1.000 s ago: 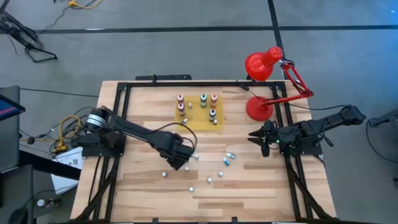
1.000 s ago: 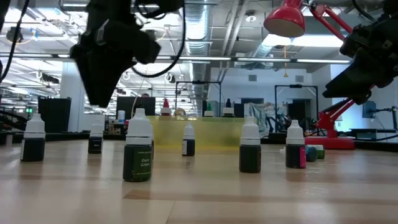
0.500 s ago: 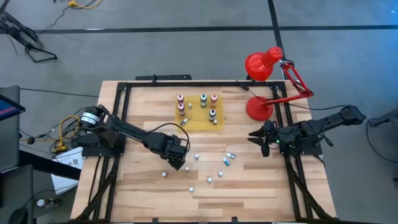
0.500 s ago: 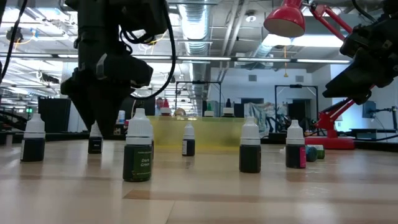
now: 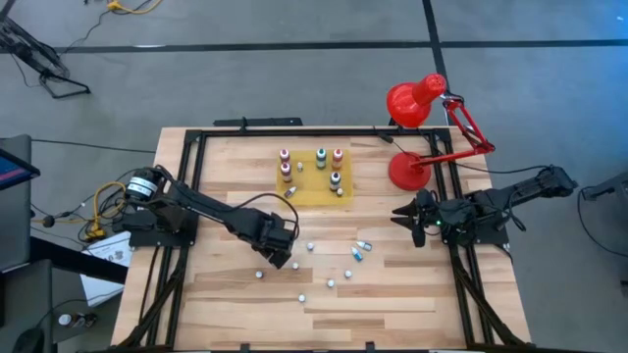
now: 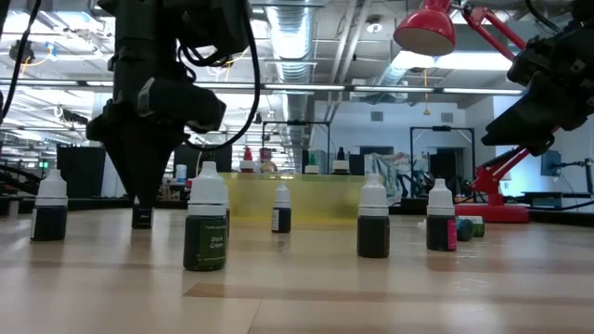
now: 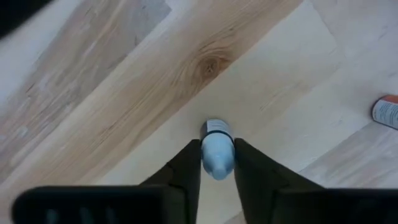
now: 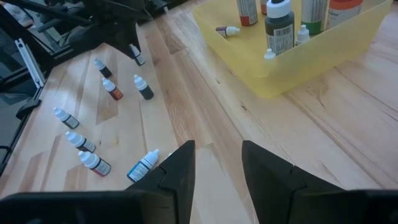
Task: Pick & Place food coloring
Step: Put the small white food coloring in the bin
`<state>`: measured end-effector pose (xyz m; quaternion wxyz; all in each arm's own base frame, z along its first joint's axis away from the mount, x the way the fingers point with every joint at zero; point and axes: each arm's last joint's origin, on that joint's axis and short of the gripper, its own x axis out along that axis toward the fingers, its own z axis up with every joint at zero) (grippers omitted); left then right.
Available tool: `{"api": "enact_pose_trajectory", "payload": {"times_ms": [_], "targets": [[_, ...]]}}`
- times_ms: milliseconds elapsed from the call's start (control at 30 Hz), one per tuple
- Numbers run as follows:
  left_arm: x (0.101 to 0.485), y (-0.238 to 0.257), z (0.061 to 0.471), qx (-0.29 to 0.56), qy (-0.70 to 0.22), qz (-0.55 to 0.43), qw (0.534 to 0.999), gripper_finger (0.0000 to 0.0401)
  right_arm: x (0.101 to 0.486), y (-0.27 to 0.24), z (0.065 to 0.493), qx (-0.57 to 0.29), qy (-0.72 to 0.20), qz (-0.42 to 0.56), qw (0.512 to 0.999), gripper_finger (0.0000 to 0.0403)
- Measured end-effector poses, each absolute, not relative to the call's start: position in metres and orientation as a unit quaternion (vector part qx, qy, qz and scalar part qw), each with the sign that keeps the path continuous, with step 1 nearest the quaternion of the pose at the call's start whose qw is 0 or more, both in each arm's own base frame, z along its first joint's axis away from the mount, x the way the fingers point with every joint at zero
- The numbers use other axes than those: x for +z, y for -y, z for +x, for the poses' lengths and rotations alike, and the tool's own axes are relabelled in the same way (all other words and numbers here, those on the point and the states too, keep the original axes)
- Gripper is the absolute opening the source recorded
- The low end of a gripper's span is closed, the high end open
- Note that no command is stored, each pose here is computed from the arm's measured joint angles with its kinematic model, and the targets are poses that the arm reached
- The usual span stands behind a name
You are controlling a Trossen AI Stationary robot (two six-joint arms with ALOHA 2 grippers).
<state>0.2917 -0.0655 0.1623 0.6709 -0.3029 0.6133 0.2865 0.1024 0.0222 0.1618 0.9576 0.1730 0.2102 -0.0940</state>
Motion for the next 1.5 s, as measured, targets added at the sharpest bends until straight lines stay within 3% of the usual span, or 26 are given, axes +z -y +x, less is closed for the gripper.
{"api": "enact_pose_trajectory", "payload": {"times_ms": [100, 300, 433, 767, 1033, 1500], "targets": [[0.163, 0.064, 0.292, 0.286, -0.613, -0.303, 0.671, 0.0045, 0.162, -0.022, 0.102, -0.094, -0.210, 0.173, 0.958, 0.0122], [0.172, 0.063, 0.300, 0.268, -0.609, -0.298, 0.684, 0.0049, 0.162, -0.022, 0.102, -0.094, -0.210, 0.173, 0.958, 0.0122], [0.195, 0.057, 0.310, 0.266, -0.607, -0.277, 0.696, 0.0067, 0.162, -0.022, 0.102, -0.094, -0.210, 0.173, 0.958, 0.0122], [0.249, -0.001, 0.339, 0.283, -0.544, -0.185, 0.768, 0.0054, 0.162, -0.022, 0.102, -0.094, -0.210, 0.173, 0.958, 0.0122], [0.250, -0.053, 0.349, 0.282, -0.511, -0.159, 0.796, 0.0056, 0.162, -0.022, 0.102, -0.094, -0.210, 0.173, 0.958, 0.0122], [0.201, -0.087, 0.364, 0.264, -0.578, -0.163, 0.755, 0.0056, 0.162, -0.022, 0.102, -0.094, -0.210, 0.173, 0.958, 0.0122]]}}
